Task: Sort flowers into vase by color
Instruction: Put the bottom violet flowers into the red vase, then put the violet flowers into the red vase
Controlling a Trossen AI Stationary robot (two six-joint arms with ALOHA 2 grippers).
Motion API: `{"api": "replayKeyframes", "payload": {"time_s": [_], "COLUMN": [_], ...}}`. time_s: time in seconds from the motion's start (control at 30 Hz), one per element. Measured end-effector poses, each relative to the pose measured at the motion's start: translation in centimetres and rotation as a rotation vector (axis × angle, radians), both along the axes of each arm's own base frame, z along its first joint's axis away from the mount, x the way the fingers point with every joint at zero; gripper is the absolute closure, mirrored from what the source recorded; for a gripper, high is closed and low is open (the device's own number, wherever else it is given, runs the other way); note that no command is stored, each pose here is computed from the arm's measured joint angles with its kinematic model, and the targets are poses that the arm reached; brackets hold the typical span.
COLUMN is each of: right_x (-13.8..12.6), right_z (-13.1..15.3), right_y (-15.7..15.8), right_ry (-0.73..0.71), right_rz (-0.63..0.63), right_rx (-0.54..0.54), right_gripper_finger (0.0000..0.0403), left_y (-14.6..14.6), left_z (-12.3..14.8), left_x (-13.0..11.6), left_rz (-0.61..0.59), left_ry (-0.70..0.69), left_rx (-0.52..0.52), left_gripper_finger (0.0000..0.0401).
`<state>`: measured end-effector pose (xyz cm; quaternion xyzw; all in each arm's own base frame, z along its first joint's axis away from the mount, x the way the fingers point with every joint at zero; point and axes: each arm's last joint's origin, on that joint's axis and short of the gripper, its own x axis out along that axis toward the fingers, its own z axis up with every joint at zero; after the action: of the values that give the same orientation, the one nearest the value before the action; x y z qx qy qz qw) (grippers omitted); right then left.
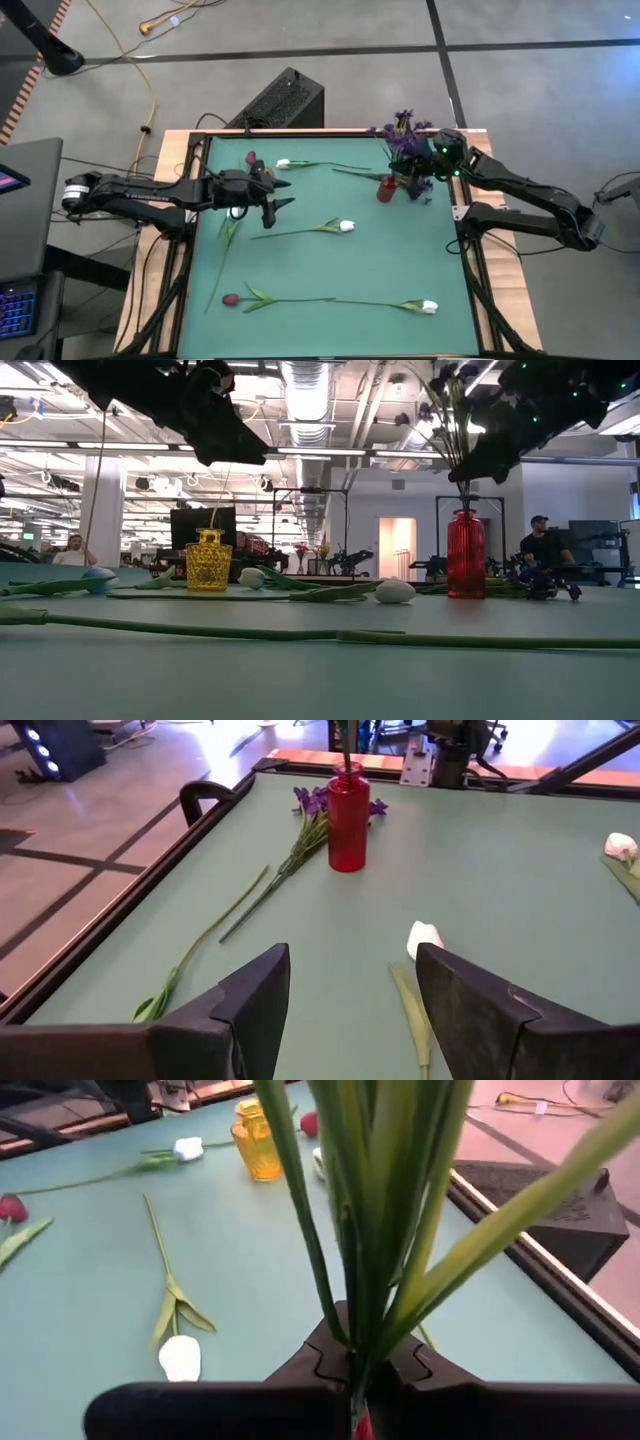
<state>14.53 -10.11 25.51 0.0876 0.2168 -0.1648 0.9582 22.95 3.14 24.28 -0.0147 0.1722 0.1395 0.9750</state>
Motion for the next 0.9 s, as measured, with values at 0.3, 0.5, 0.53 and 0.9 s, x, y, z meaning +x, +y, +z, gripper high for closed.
{"api": "replayKeyframes", "payload": {"time_s": [0.3,0.5,0.53,0.9], "right_x": [-0.1,-0.2,-0.2,-1.4], "right_z": [-0.9,-1.0,-1.0,1.8], "right_y": [0.2,0.2,0.2,1.1], "right_ry": [0.029,0.045,0.046,0.209], "right_rz": [0.007,0.01,0.01,0.027], "right_rx": [0.023,0.034,0.035,0.13], "right_gripper_finger": [0.0324,0.0247,0.0231,0.0132], "left_y": [-0.1,-0.1,-0.1,-0.1], "left_z": [0.0,0.0,0.0,0.0], "left_x": [0.0,0.0,0.0,0.0], "left_rz": [-0.003,-0.003,-0.003,-0.007], "left_ry": [-0.003,-0.002,-0.002,0.003], "left_rx": [-0.007,-0.007,-0.007,0.006], "left_gripper_finger": [0.0194,0.0194,0.0194,0.0194]}}
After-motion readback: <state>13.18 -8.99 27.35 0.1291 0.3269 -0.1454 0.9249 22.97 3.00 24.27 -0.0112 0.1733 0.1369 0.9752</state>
